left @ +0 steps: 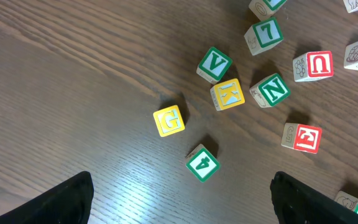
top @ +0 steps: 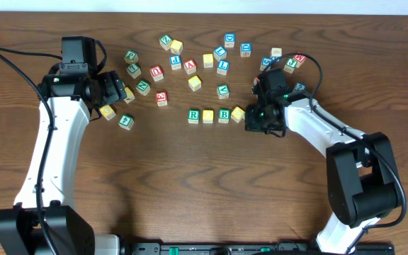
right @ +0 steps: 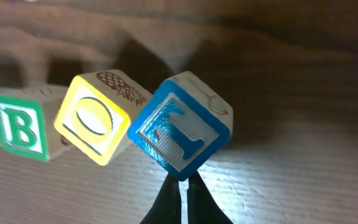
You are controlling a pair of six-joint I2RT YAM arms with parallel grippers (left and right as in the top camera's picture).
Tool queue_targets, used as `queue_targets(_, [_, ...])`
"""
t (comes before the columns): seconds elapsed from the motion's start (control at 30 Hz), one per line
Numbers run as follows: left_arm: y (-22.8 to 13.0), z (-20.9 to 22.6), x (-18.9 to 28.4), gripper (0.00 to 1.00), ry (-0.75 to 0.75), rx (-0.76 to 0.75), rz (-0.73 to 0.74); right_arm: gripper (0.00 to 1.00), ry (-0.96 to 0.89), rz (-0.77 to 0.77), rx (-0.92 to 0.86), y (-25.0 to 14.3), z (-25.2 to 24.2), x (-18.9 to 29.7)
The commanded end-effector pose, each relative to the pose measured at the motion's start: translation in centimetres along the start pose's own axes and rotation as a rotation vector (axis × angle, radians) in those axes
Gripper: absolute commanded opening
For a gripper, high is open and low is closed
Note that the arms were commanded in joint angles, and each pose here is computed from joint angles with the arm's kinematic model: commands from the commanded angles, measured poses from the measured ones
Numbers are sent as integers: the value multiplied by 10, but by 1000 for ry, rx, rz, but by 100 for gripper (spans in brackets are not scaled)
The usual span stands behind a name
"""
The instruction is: Spell out ROBOT
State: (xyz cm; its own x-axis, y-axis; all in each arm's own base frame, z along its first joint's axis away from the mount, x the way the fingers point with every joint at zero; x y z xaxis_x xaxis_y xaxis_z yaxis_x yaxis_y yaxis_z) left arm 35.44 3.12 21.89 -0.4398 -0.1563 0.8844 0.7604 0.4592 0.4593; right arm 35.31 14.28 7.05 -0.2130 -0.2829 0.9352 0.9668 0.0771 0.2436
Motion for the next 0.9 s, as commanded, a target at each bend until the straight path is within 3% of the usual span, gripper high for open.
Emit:
queue_targets(0.0, [2, 2, 1, 90, 12, -5, -9, 1, 19, -5, -11, 1, 9, -4])
queue_targets(0.53, [2, 3, 1, 90, 12, -5, -9, 1, -91, -115, -70, 17, 2, -4])
queue_targets(0.87, [2, 3, 1, 90, 12, -5, -10, 1, -27, -130, -36, 20, 12, 4])
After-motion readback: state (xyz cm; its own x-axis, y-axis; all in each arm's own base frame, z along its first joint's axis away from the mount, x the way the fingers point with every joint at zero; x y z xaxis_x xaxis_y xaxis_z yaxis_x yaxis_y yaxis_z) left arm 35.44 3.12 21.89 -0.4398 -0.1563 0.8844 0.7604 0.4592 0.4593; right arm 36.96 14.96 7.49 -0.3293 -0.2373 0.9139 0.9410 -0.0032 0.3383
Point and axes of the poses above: each gripper's point midway between its finger pads, its own x axis back along the fingers, its own z axis along the line the jaws close on, y = z × x, the point moved 6 cm from there along x, back along the fingers, and after that the axes turned 7 degrees about x, right-handed, at the moved point
